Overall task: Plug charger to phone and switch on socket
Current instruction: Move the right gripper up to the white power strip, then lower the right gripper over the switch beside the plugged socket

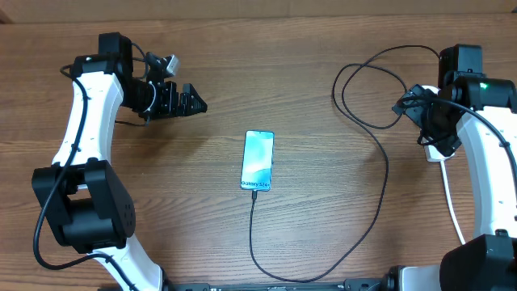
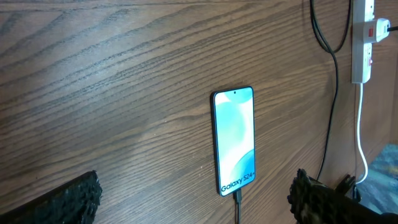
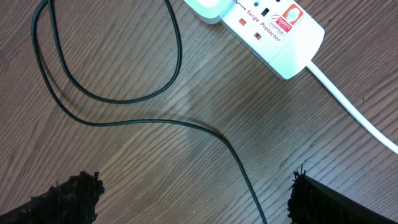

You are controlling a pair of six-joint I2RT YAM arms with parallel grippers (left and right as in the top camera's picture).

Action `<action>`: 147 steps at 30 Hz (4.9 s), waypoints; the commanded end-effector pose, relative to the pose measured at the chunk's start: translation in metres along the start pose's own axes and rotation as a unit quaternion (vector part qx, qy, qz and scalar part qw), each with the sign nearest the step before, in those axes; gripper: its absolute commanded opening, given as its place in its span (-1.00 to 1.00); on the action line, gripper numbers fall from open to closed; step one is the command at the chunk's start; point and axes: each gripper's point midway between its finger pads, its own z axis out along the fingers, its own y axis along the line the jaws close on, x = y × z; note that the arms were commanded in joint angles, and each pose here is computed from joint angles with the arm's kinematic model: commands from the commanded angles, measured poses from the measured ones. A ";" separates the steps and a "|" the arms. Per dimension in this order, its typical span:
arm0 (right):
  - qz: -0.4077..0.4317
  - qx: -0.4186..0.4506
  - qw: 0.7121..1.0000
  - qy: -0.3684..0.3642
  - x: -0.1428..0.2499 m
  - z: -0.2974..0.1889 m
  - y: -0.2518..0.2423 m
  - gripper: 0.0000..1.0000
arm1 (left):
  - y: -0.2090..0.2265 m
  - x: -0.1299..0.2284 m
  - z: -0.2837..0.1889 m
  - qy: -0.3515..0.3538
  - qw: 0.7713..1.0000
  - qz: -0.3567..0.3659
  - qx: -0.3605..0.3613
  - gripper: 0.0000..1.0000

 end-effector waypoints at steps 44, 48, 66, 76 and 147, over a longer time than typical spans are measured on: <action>0.004 0.005 1.000 -0.005 -0.002 0.003 -0.002 1.00 | -0.007 -0.002 -0.004 -0.006 1.000 0.007 -0.002 0.99; 0.004 0.029 0.999 -0.025 -0.009 0.003 -0.010 1.00 | -0.007 -0.002 -0.004 -0.006 1.000 0.007 -0.002 0.99; 0.116 0.109 0.985 -0.062 -0.059 0.017 -0.088 1.00 | -0.007 -0.002 -0.004 -0.006 1.000 0.007 -0.002 1.00; 0.159 0.127 0.978 -0.056 -0.084 0.056 -0.114 0.99 | -0.007 -0.002 -0.004 -0.006 1.000 0.007 -0.002 0.99; 0.173 0.132 0.976 -0.020 -0.085 0.094 -0.123 1.00 | -0.007 -0.002 -0.004 -0.006 1.000 0.007 -0.002 0.99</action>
